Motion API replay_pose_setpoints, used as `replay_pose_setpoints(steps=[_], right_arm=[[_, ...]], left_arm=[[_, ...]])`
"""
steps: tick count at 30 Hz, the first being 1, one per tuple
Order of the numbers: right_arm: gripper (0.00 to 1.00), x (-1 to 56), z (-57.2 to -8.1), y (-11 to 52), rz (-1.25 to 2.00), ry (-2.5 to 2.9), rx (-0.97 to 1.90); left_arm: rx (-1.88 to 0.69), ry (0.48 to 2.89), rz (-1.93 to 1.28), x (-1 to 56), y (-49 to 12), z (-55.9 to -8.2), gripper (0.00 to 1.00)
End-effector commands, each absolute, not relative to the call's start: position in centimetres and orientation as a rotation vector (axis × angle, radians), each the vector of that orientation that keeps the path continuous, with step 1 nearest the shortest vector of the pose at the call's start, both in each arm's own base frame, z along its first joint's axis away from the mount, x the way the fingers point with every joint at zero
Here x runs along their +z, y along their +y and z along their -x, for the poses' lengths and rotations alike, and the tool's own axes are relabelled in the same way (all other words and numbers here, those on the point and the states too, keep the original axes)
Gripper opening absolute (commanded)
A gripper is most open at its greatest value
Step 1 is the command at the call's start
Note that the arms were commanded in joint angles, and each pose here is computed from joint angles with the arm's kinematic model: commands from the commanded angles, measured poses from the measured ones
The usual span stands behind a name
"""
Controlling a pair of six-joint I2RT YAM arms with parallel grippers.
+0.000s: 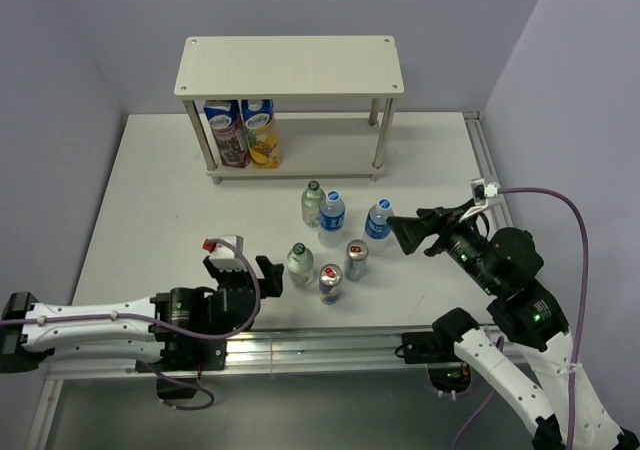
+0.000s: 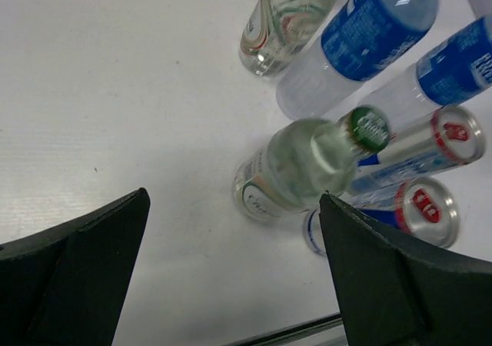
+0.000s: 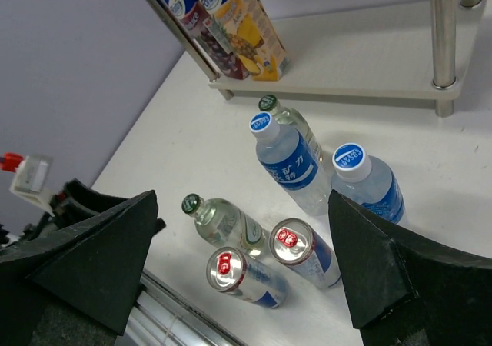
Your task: Place and organize the beverage onto the shelf
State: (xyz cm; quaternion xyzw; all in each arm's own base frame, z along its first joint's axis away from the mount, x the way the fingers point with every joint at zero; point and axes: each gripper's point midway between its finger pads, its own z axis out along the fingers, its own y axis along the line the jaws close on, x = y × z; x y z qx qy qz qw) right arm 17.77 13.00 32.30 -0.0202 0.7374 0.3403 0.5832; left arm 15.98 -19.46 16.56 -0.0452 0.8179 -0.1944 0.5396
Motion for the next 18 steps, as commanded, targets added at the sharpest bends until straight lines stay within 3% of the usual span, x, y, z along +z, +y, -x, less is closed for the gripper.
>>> replay_pose_setpoints(steps=[1, 18], right_arm=[[0.98, 32.7, -18.0, 13.3, 0.070, 1.695, 0.795], [0.97, 31.1, -19.2, 13.2, 0.035, 1.751, 0.749]], left_arm=[[-0.584, 1.860, 0.114, 15.6, -21.5, -16.1, 0.99], [-0.602, 1.671, -0.026, 18.2, -26.5, -17.3, 0.99]])
